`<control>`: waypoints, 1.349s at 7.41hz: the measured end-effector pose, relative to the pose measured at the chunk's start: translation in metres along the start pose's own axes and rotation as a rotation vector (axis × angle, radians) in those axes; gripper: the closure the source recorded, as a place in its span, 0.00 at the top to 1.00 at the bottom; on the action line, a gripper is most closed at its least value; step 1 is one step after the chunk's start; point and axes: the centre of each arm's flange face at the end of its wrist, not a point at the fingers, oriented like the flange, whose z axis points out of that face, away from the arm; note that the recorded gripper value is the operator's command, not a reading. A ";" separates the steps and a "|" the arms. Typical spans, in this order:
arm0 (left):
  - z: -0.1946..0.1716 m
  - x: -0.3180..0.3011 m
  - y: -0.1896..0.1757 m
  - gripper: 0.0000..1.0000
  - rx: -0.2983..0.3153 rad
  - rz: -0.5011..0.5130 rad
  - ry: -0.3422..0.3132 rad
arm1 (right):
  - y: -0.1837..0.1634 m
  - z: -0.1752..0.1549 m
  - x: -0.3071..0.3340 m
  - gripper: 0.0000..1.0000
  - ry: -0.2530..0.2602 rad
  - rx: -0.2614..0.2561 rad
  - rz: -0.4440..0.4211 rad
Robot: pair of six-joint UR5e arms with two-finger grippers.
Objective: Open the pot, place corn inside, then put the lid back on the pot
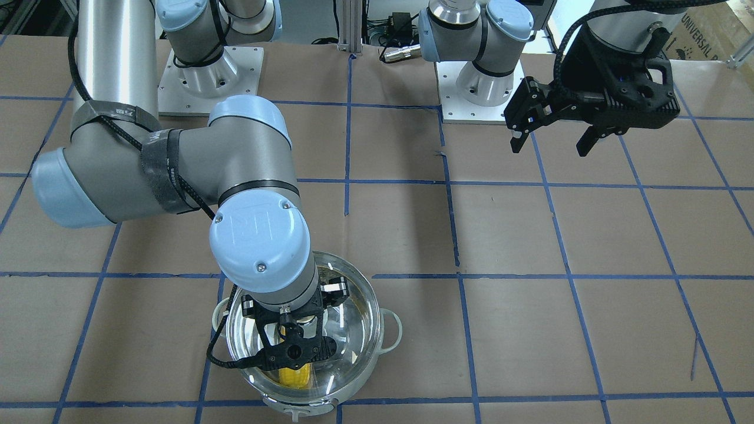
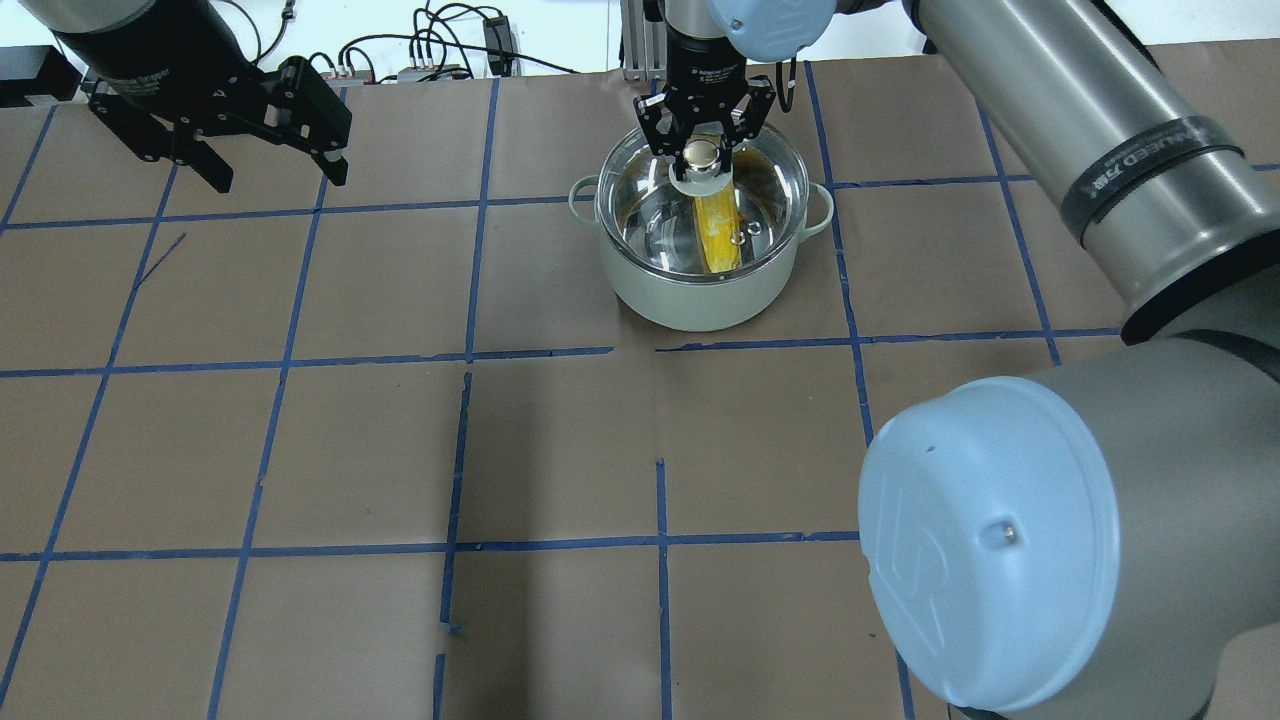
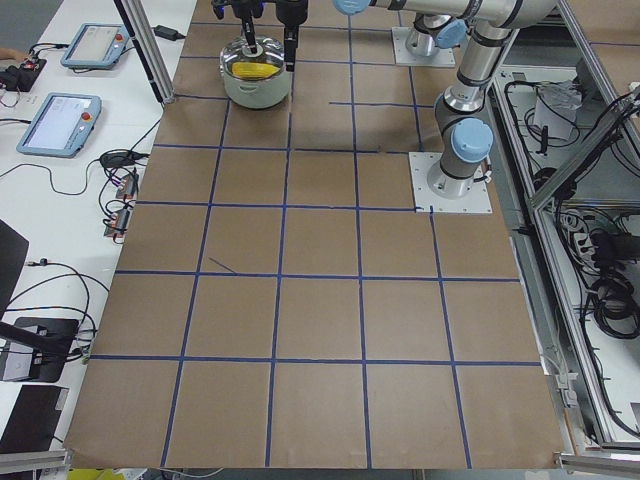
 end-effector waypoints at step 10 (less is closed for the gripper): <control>0.001 0.000 0.000 1.00 -0.002 0.000 0.000 | -0.002 0.002 -0.001 0.69 -0.006 0.005 -0.001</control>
